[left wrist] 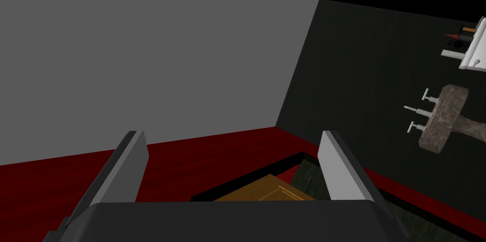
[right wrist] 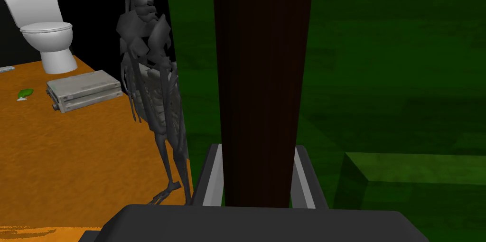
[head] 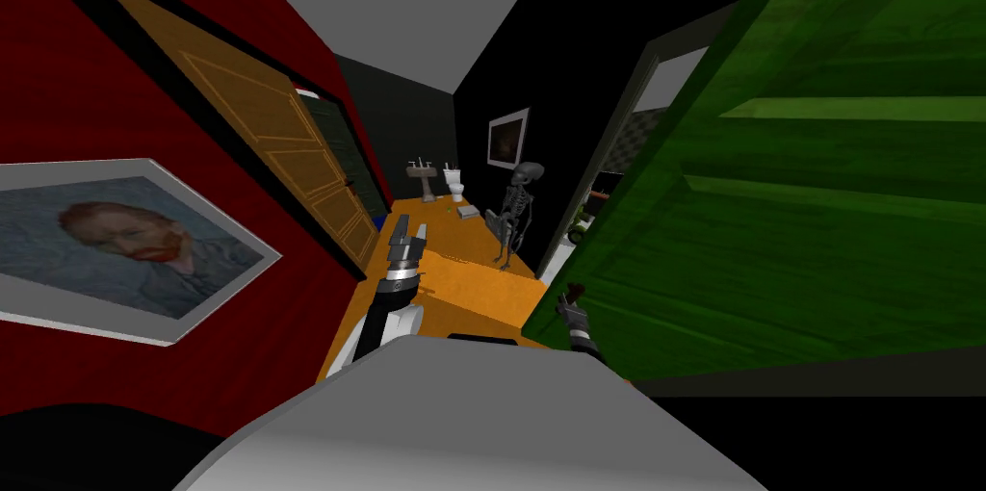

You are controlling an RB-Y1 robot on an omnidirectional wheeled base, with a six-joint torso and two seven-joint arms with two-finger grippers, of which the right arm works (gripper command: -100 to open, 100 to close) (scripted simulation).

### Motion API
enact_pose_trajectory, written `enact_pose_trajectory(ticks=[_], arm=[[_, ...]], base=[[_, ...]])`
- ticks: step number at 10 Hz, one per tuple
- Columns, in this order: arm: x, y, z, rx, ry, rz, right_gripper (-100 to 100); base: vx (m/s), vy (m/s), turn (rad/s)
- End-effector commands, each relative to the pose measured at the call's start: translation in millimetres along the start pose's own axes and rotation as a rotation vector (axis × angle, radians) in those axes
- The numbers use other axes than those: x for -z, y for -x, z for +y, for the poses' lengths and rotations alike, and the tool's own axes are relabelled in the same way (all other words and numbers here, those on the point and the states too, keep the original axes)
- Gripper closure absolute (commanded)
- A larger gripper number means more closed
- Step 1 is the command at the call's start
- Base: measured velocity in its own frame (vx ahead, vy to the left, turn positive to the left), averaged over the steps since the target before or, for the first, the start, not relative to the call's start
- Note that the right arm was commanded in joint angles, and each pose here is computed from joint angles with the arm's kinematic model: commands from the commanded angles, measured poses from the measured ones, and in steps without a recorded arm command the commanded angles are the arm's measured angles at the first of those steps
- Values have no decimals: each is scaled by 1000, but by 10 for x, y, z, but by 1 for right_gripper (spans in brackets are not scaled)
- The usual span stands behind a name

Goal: Pull the door open

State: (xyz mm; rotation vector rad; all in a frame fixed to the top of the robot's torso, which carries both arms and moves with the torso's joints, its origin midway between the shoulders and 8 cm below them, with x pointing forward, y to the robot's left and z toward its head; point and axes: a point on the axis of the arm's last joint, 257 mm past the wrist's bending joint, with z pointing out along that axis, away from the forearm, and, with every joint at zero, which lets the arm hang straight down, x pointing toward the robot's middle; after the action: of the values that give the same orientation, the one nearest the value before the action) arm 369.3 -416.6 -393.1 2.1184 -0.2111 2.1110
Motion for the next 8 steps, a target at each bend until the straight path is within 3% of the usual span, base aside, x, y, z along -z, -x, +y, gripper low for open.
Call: enact_pose_trajectory(ticks=[1,4,5,8], arm=[[40,-13,-32,0,-25,3,100],[103,-16,-97,-2,-66,3,100],[83,-14,-94,-2,-59,2,100],[213,-1,-101,-1,-100,1,100]], base=[[-210,-26,86],[-217,-33,66],[-94,-14,21],[-201,-39,127]])
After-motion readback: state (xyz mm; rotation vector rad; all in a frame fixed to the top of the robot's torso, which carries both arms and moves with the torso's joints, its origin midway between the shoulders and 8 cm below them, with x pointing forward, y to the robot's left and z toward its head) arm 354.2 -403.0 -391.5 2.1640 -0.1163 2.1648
